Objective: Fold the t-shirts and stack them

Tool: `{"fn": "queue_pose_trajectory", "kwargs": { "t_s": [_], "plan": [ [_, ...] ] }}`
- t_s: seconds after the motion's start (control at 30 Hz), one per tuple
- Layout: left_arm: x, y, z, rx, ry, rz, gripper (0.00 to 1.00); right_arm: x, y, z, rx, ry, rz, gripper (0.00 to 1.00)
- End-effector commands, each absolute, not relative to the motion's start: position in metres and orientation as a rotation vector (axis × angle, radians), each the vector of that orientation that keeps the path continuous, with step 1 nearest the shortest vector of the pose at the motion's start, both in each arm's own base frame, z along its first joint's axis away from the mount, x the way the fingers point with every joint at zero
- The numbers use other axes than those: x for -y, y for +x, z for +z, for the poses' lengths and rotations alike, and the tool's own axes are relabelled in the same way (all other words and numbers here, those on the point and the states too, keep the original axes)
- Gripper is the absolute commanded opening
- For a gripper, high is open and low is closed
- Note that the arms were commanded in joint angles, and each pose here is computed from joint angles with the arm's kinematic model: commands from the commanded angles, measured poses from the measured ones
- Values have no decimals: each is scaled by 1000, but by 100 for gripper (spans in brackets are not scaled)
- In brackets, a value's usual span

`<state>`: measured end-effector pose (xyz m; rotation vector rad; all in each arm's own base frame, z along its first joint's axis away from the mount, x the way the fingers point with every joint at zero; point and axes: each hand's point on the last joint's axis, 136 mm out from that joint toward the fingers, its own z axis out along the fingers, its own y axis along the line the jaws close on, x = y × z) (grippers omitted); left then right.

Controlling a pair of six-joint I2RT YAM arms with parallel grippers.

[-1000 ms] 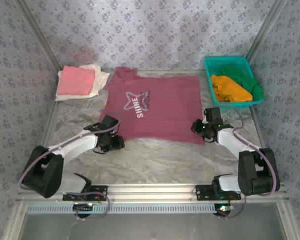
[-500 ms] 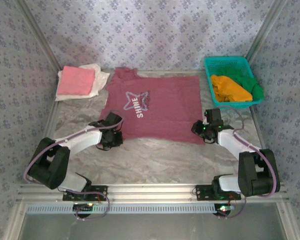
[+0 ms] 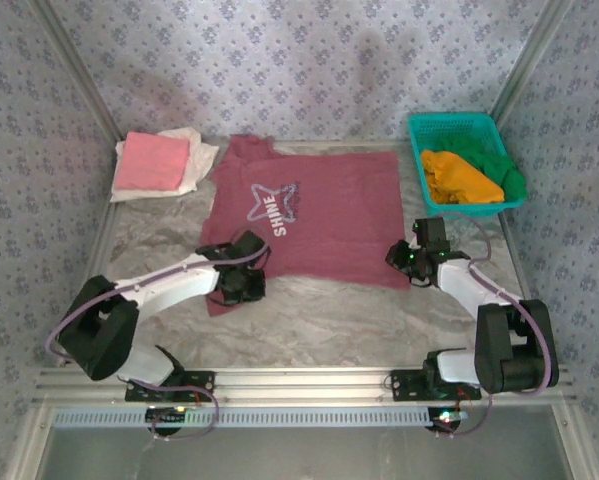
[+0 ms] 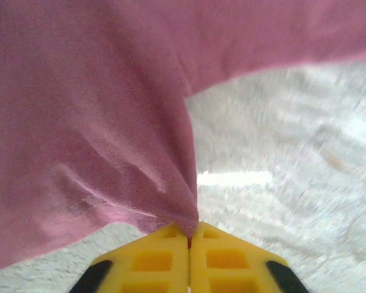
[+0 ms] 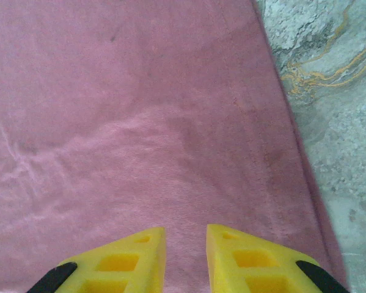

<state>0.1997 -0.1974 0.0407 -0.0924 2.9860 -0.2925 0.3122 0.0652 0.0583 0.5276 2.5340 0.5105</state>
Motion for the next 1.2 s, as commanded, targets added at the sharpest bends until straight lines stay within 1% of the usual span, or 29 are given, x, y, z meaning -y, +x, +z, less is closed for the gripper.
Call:
{"fn": "queue_pose_trajectory", "kwargs": {
  "t_s": [0.0,0.03,0.07,0.17,0.3,0.4,0.53,0.63,0.87,1.1,1.17],
  "plan": [
    [194,175,37,-3064,-93,-193,38,-64,310,61,-2540,531,522,27],
    [194,175,44,-3047,-66,-168,42,-64,310,61,-2542,528,520,27],
    [190,177,54,-3021,-59,-145,43,-63,311,61,-2544,526,517,27],
    [170,189,83,-2911,-117,-117,57,-61,311,62,-2547,527,514,28],
    [132,190,88,-2835,-402,-241,55,-60,310,62,-2550,526,524,28],
    [98,176,73,-2797,-639,-285,55,-60,309,61,-2554,527,521,28],
    [76,161,50,-2808,-806,-314,56,-63,309,61,-2556,510,539,28],
    [76,158,37,-2839,-825,-334,56,-71,308,61,-2562,444,562,30],
    [91,181,24,-2817,-779,-426,55,-78,307,64,-2531,386,590,33],
    [87,187,15,-2846,-751,-351,48,-77,305,66,-2531,369,579,33],
    [86,190,15,-2835,-739,-348,41,-78,304,65,-2535,371,581,33]
  ]
}}
